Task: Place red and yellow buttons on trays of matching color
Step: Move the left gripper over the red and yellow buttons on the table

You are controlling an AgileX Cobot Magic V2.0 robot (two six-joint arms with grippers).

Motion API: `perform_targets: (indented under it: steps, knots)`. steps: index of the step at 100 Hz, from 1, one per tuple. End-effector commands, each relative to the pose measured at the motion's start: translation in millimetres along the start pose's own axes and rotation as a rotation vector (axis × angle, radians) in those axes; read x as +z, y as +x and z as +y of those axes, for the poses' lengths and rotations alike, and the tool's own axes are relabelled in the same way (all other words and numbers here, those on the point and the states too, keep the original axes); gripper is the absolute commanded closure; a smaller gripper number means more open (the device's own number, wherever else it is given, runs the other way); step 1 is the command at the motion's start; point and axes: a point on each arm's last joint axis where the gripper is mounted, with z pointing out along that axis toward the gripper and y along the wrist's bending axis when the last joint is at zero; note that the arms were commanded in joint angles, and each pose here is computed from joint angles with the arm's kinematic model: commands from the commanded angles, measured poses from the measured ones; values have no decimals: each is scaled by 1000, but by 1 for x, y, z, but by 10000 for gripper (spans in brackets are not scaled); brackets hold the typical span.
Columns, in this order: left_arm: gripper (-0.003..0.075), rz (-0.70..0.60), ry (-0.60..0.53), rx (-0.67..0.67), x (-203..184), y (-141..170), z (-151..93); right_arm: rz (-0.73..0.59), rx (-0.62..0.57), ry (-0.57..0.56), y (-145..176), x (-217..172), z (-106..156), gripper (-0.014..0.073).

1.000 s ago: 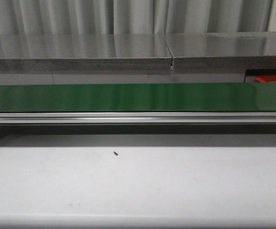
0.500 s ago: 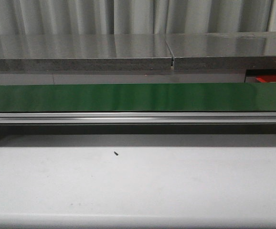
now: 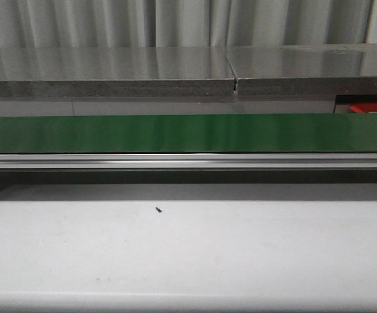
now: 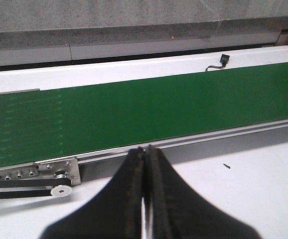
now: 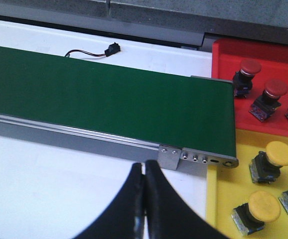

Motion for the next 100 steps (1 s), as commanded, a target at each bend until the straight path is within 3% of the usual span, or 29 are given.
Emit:
perform_targets:
  steps: [1, 74, 83, 100]
  knots:
    - [739, -79, -19, -25, -3, -13, 1, -95, -4, 18, -11, -5, -1, 709]
    - [722, -84, -10, -45, -3, -14, 0, -64, -4, 6, -9, -5, 0, 712]
    - [617, -78, -5, -45, -2, -13, 0, -64, -4, 6, -9, -5, 0, 712]
    - [220, -72, 6, -55, -2, -13, -1, -64, -4, 6, -9, -5, 0, 712]
